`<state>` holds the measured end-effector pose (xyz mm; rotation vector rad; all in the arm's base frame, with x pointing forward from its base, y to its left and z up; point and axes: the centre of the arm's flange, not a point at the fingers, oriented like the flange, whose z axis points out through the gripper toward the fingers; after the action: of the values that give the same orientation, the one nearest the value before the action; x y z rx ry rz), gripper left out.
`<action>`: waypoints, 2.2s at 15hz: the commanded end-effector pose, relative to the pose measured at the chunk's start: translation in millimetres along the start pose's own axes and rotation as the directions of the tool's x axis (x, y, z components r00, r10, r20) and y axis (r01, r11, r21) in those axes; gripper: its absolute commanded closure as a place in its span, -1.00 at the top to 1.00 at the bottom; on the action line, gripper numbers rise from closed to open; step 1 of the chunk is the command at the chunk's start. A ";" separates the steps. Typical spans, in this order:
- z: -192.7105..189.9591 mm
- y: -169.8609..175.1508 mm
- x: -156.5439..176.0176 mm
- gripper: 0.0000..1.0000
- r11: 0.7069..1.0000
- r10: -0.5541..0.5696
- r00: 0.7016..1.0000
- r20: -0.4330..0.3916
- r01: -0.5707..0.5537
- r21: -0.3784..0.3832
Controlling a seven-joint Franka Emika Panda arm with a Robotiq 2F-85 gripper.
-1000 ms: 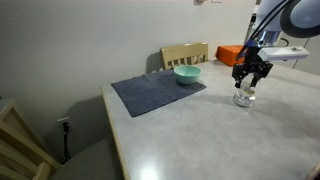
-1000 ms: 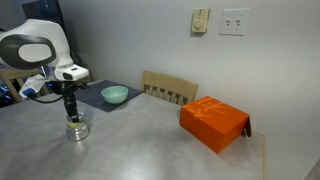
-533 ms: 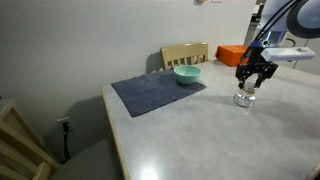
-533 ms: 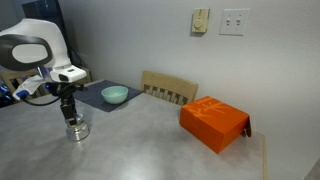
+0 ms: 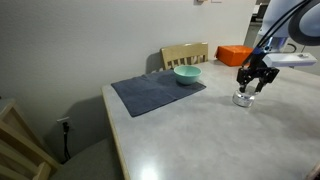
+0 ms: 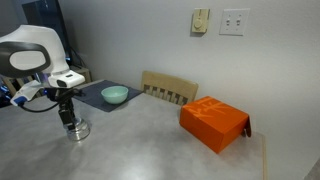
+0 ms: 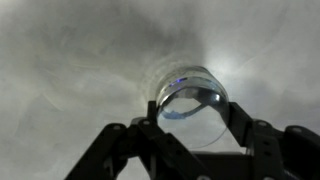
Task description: Put the lid on top of the silver container
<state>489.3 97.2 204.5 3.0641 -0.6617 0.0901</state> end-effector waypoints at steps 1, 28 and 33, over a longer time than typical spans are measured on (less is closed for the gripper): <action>16.5 -2.8 -4.8 -0.13 1.000 -0.017 1.000 -0.008 0.017 0.003; -7.9 -19.3 1.4 -0.13 0.999 -0.041 0.997 -0.068 0.039 -0.026; -3.4 -18.7 6.2 -0.13 0.999 -0.049 0.997 -0.060 0.048 -0.019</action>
<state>495.1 118.2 212.6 3.0334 -0.6077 0.1917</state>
